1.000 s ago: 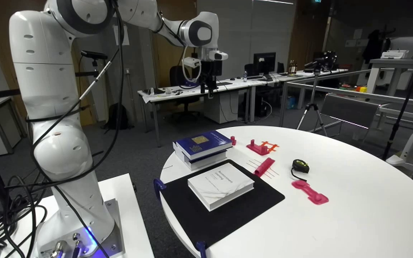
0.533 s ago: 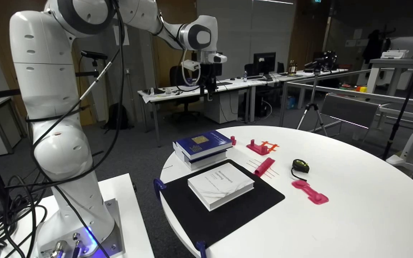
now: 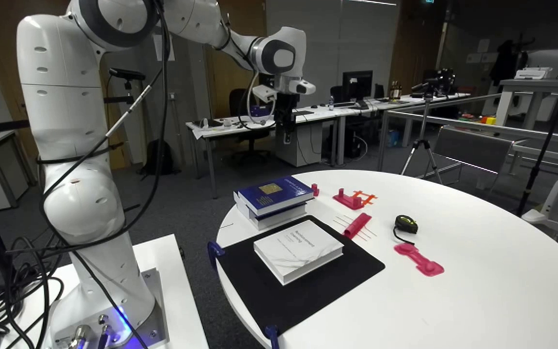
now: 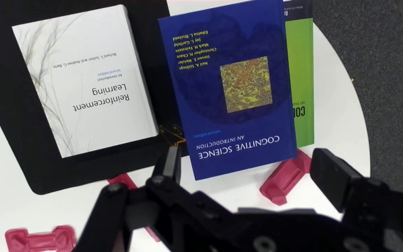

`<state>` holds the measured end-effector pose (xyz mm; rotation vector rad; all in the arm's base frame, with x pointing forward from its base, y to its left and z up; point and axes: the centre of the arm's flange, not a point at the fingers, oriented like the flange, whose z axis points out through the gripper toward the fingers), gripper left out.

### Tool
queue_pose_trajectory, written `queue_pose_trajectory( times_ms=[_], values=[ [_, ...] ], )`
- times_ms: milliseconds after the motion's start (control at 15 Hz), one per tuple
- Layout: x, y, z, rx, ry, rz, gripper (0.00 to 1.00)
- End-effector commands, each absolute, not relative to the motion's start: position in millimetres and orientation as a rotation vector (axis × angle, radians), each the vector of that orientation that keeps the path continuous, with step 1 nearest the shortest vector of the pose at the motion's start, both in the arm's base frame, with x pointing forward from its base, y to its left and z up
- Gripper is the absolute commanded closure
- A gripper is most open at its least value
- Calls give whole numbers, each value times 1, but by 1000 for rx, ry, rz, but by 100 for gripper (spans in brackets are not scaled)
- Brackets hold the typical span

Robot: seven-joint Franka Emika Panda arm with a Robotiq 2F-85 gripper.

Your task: Move the blue book to the top of the white book on the right.

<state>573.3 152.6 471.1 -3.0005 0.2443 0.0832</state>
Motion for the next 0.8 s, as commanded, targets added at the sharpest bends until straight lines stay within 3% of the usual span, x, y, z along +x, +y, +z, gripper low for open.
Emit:
queue_pose_trajectory(
  times_ms=[0,400,733],
  values=[
    [596,121,467,-2927,186,156,0],
    [618,77,443,-2819,-142,258,0],
    [625,54,425,-2743,-67,251,0]
  ],
)
